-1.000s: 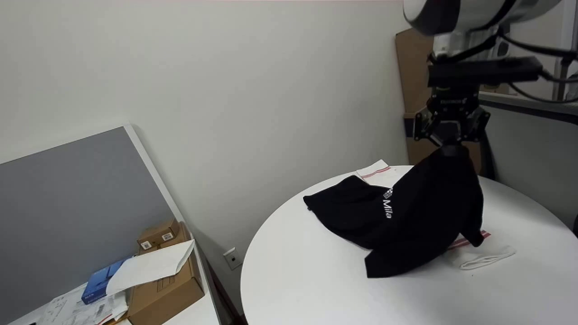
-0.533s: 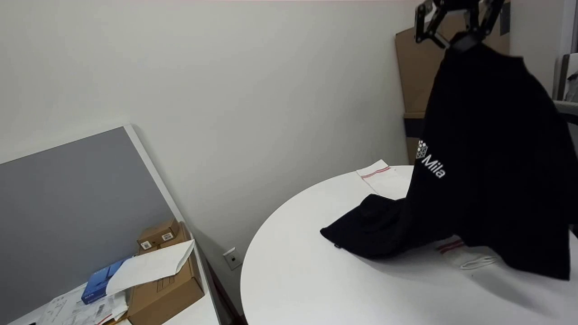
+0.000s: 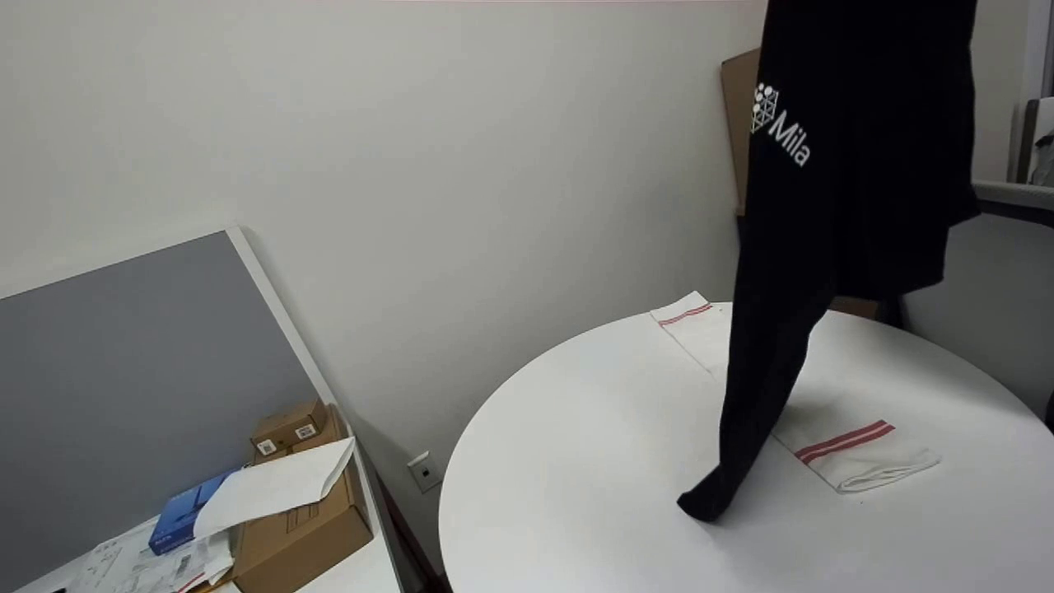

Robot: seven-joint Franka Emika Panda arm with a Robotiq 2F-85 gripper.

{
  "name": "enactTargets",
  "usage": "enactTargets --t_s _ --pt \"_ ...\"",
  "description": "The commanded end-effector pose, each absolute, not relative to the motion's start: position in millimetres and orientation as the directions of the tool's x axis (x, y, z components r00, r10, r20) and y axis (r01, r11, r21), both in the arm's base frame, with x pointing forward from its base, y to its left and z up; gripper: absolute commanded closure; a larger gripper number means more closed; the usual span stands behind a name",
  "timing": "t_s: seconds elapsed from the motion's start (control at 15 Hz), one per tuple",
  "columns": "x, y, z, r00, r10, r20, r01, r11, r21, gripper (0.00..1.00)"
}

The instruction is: Unfold the black t-shirt, hang the t-shirt on the backrest of the grey chair, fold the red and white towel three times over

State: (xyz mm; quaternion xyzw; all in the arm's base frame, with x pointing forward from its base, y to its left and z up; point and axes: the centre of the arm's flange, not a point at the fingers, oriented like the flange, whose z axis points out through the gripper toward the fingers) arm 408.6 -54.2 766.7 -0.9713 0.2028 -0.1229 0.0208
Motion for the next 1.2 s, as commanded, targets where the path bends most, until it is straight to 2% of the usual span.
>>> enactTargets --t_s 0.0,0.27,0.67,0.93,1.13 --pt "419.1 -66.4 833.0 0.901 -0.341 0.268 -0.35 -0.937 -0.015 1.0" --pt "434.1 -102.4 831.9 0.918 -0.304 0.255 -0.336 -0.937 0.093 1.0" --pt "503.8 -145.2 779.3 0.937 -0.242 0.252 -0.299 -0.929 0.22 1.0" --pt "547.9 -180.8 745.5 0.923 -0.26 0.285 -0.328 -0.917 0.228 1.0" --pt "550.7 -241.1 714.0 0.918 -0.314 0.244 -0.37 -0.899 0.235 1.0"
